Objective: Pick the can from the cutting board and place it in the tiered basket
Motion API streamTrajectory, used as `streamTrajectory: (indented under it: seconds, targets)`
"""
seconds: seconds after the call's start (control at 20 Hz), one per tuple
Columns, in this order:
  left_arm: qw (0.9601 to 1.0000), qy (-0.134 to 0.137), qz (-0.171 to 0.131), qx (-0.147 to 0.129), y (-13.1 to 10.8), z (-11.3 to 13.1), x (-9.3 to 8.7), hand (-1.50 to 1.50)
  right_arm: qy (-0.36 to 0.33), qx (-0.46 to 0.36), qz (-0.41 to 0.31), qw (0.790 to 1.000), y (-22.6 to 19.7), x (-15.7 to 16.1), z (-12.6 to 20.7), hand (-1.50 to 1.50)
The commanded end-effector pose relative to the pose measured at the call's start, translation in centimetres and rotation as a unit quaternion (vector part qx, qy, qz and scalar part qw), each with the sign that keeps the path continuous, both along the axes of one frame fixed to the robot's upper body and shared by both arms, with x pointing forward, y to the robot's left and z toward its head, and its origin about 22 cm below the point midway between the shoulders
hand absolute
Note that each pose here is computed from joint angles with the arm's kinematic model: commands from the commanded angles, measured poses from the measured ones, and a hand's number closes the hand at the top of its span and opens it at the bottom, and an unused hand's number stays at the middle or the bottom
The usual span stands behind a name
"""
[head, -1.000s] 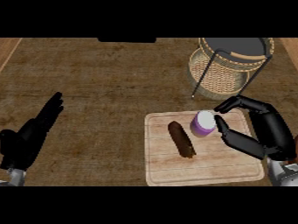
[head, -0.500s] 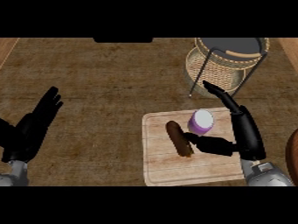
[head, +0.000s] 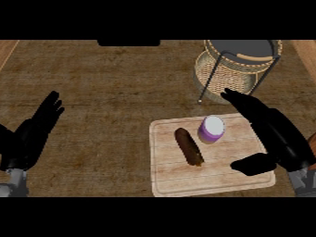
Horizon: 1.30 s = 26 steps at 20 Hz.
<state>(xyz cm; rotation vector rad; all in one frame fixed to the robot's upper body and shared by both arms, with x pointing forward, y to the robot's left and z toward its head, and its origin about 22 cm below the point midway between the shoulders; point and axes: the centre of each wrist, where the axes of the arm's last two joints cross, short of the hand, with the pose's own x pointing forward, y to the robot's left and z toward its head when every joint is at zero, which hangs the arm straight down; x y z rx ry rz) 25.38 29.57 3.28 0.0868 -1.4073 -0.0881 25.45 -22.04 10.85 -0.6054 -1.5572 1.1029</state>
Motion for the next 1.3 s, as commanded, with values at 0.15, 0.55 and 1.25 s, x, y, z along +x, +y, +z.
streamTrajectory:
  seconds: [0.15,0.55,1.25]
  targets:
    - [0.9999,-0.004,-0.016,0.002,-0.5,0.8,0.3,0.0,0.108,-0.151,0.022,0.982,4.5,-2.0,3.6,-1.5]
    - [0.9999,-0.007,-0.012,-0.001,-1.2,0.5,1.0,0.0,0.113,-0.136,-0.034,0.984,10.0,-0.7,0.5,-1.5]
    - [0.9999,-0.012,-0.003,0.003,-0.9,1.0,1.8,0.0,0.115,-0.168,-0.08,0.976,7.2,1.9,-6.4,-1.5]
